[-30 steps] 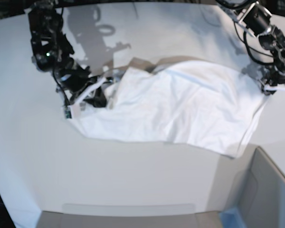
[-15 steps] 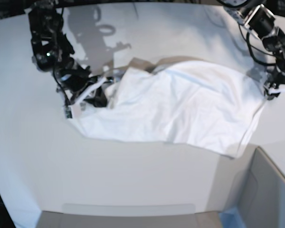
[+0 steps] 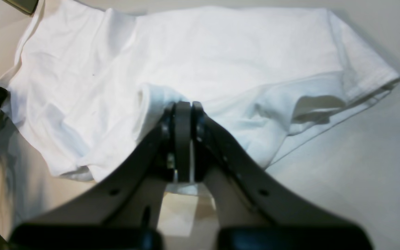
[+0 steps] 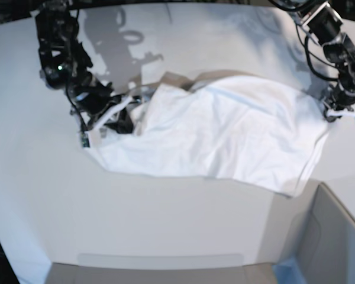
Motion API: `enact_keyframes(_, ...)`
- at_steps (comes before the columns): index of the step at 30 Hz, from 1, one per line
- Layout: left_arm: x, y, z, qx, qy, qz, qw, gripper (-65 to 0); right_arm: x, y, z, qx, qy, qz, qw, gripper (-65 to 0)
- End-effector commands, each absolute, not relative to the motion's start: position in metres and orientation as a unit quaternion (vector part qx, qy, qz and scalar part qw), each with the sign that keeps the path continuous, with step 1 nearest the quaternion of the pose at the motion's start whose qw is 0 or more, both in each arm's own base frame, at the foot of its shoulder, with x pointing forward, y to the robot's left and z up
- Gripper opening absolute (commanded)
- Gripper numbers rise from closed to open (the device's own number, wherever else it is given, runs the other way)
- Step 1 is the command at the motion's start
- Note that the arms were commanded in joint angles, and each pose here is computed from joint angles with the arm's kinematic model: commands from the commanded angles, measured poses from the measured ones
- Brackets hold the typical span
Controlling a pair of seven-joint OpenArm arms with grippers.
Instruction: Layout the t-shirt on the table in an organized manner, then fold the t-shirt properly
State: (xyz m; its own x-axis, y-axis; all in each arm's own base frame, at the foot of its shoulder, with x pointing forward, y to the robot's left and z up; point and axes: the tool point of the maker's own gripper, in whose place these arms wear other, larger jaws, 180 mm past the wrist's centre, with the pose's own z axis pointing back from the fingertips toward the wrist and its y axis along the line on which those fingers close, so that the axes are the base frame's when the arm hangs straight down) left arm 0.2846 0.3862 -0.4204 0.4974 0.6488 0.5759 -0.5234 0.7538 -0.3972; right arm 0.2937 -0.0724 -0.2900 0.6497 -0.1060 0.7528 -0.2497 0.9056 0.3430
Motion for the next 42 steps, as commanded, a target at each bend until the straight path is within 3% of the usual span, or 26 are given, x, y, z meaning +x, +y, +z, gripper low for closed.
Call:
enact_keyframes(1, 0.28, 0.38, -0.427, -0.087, -0.339, 0.334, 0.875, -65.0, 0.3, -0.072, -0.276, 0.217, -0.441, 0.045, 0.87, -65.0)
enact_keyframes(6, 0.291, 0.381, -0.414, -0.092, -0.358, 0.329, 0.869, -65.0, 0.314, -0.073, -0.257, 0.218, -0.482, 0.042, 0.848, -65.0)
enact_keyframes(14, 0.337, 0.356, -0.281, -0.18, -0.51, 0.258, 0.801, -65.0, 0.351, -0.091, -0.191, 0.199, -0.609, 0.045, 0.766, -65.0)
enact_keyframes(21, 0.325, 0.347, -0.18, -0.182, -0.625, 0.2, 0.733, -65.0, 0.373, -0.093, -0.125, 0.201, -0.692, 0.051, 0.692, -65.0)
enact_keyframes(28, 0.258, 0.404, -0.118, -0.182, -0.728, 0.263, 0.606, -65.0, 0.376, -0.106, -0.053, 0.192, -0.791, 0.05, 0.578, -65.0)
enact_keyframes(32, 0.216, 0.426, -0.102, -0.178, -0.76, 0.286, 0.556, -65.0, 0.368, -0.098, -0.017, 0.198, -0.835, 0.076, 0.509, -65.0)
enact_keyframes(40, 0.165, 0.431, -0.029, -0.088, -0.828, 0.233, 0.503, -65.0, 0.345, -0.109, 0.036, 0.201, -0.9, 0.061, 0.382, -65.0)
enact_keyframes(42, 0.164, 0.426, -0.021, -0.078, -0.832, 0.219, 0.504, -65.0, 0.343, -0.109, 0.041, 0.198, -0.904, 0.068, 0.373, -65.0)
